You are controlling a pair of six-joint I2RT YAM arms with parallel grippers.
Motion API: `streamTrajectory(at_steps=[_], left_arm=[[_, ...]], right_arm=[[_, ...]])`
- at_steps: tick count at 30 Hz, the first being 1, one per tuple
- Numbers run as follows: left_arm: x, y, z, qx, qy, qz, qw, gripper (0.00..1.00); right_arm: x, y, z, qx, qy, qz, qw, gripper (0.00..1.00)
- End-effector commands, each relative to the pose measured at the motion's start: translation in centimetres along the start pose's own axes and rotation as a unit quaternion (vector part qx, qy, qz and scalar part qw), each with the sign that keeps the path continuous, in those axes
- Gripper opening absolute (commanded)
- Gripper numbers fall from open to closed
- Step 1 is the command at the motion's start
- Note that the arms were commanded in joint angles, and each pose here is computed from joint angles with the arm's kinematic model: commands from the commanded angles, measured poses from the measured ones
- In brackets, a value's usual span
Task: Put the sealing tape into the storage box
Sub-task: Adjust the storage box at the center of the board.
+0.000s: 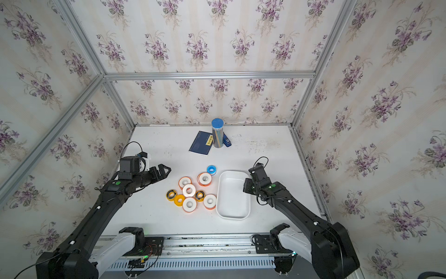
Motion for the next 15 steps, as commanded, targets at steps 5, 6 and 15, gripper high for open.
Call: streamTrajectory(at_steps=[5, 6, 15], left_arm=[[0.2, -0.7, 0.0, 0.011, 0.010, -0.010, 1.000, 1.00], [0.3, -0.7, 0.3, 0.023, 0.011, -0.015, 1.000, 1.00], [0.2, -0.7, 0.4, 0.030, 0.013, -0.012, 0.999, 1.00]], right_arm=[[-0.6, 1.6, -0.3, -0.021, -0.002, 0.015, 1.000, 0.34], [-0.6, 1.7, -0.2, -0.021, -0.003, 0.015, 1.000, 0.29], [0.4, 3.0, 1.4, -0.005, -0.017, 0.026, 1.000, 0.00]])
Point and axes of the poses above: each gripper's point midway between its finger pads, its own y axis out along the fingers, its own z axis along the line the jaws close on, x = y × z, the point moved 5 cm from there along -y, back along the fingers, and after that the axes turned 7 degrees about y, right-handed, at the moved point
